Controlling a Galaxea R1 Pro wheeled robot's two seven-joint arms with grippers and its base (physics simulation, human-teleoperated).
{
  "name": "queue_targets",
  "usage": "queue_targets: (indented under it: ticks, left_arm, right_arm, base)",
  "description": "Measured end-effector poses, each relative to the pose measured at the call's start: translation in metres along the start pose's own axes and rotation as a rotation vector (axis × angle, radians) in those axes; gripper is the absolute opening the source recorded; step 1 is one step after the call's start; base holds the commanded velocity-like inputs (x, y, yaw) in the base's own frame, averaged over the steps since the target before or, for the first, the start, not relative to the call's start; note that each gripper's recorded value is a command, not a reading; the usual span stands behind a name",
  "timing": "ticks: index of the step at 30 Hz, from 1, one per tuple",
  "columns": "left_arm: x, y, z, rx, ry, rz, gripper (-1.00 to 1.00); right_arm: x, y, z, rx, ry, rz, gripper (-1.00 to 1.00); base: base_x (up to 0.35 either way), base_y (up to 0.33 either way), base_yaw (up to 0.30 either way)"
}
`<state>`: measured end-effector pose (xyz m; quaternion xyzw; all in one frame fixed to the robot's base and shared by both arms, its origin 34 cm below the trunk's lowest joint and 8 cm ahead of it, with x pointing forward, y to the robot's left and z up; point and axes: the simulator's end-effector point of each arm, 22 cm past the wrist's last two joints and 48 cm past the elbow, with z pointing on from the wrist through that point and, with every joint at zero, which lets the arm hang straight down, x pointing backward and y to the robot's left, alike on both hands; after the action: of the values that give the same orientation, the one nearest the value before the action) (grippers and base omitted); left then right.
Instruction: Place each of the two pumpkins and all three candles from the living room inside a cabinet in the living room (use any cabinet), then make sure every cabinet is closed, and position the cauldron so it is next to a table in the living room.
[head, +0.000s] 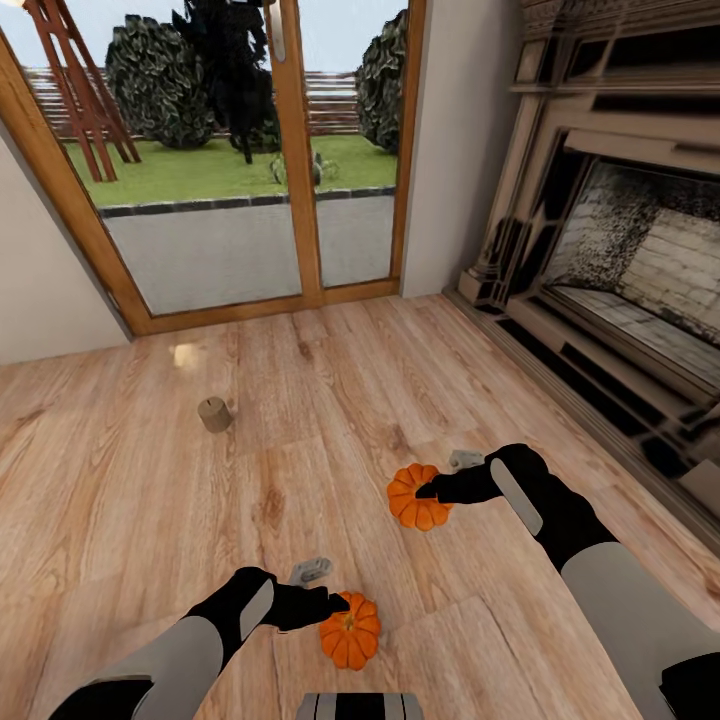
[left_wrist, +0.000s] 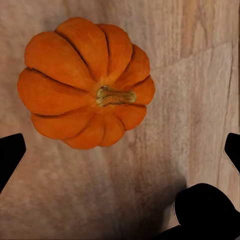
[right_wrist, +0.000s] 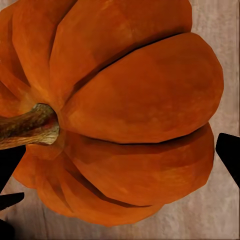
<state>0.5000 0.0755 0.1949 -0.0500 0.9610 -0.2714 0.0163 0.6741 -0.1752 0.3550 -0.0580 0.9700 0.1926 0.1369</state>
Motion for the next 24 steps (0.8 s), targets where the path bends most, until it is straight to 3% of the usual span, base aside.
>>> queue_targets:
  ticks: [5,16,24]
  left_arm:
    - [0.0,0.009,0.0,-0.039,0.001,-0.001,1.0]
    - [0.0,0.01,0.0,-0.046,0.0,0.0,1.0]
    - [0.01,0.018,0.012,-0.048,0.026,-0.017,1.0]
  right_arm:
    - [0.0,-0.001,0.0,0.003,0.001,-0.001,-1.0]
    - [0.001,-0.001,0.001,0.004,0.001,-0.001,-1.0]
    - [0.011,-0.008,0.017,0.002,0.032,0.012,-1.0]
  base:
    - [0.04,-0.024,0.0]
    - [0.002,-0.001,0.0]
    - [0.0,0.0,0.0]
